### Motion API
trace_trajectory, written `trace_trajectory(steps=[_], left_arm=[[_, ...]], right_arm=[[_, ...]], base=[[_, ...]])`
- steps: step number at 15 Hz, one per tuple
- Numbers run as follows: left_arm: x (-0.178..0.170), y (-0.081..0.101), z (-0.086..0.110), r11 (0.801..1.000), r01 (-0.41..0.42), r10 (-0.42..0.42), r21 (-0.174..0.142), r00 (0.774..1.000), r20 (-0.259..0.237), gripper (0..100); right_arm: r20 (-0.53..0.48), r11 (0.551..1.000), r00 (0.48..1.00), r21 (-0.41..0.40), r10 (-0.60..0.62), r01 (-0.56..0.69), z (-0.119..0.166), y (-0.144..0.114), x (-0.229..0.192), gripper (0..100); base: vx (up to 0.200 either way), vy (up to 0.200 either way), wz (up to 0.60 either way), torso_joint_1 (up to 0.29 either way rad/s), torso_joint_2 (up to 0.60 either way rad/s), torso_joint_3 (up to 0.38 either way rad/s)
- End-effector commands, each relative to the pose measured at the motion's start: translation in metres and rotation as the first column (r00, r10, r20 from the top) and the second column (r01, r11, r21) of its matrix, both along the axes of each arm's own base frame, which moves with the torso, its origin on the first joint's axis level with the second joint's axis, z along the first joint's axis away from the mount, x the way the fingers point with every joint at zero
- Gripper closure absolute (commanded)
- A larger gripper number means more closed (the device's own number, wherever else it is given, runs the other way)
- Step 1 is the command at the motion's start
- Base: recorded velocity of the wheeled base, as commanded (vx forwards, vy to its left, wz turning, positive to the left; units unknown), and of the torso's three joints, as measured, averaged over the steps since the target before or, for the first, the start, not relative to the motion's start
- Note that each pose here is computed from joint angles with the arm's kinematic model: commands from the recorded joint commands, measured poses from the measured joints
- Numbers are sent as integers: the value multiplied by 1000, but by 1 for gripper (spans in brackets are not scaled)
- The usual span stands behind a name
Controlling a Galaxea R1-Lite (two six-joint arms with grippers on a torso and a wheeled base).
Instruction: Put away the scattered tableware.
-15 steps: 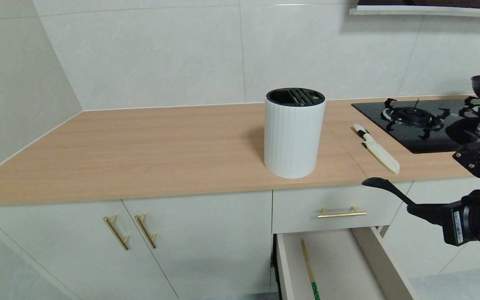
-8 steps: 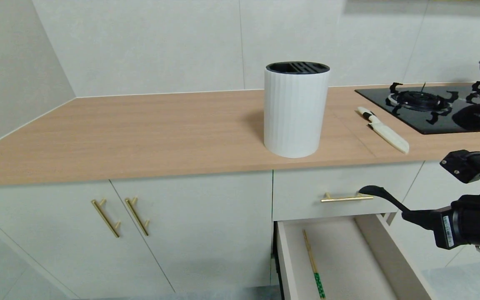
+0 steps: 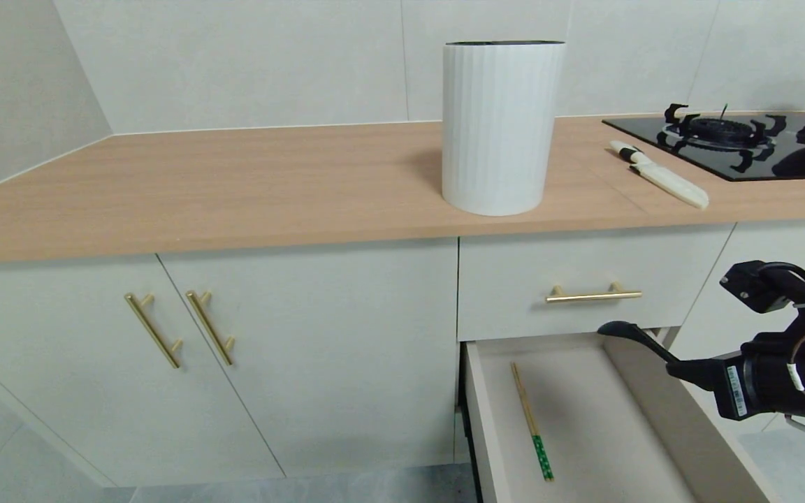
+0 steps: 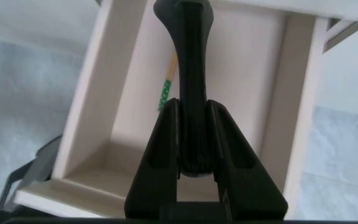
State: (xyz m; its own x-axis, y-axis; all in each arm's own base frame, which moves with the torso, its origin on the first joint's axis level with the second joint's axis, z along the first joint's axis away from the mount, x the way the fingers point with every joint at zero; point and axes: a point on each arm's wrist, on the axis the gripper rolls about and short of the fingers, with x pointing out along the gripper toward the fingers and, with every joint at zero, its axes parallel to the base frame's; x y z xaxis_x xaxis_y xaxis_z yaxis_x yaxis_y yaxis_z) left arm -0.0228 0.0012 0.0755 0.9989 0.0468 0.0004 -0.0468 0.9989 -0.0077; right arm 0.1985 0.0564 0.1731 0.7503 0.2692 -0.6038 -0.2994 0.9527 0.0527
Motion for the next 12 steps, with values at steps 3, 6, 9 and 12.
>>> trace_trajectory(steps=[3, 6, 9, 12], left_arm=[[0, 0, 0, 1000, -1, 1, 0, 1000, 1, 0], [0, 0, 0, 1000, -1, 1, 0, 1000, 1, 0], [0, 0, 0, 1000, -1, 1, 0, 1000, 1, 0], [0, 0, 0, 1000, -1, 1, 0, 1000, 1, 0]], right_arm=[[-26, 1000, 1000, -7, 2, -2, -6, 1, 3, 100], [-42, 1000, 999, -12, 0, -1, -9, 2, 6, 100], [-50, 1000, 999, -13, 0, 0, -11, 2, 7, 100], [-84, 1000, 996, -21, 0, -2, -19, 4, 13, 100]], base=[[0, 0, 0, -129, 448, 323], [0, 0, 0, -56, 234, 159], [0, 0, 0, -6, 22, 12], [0, 0, 0, 0, 0, 0]])
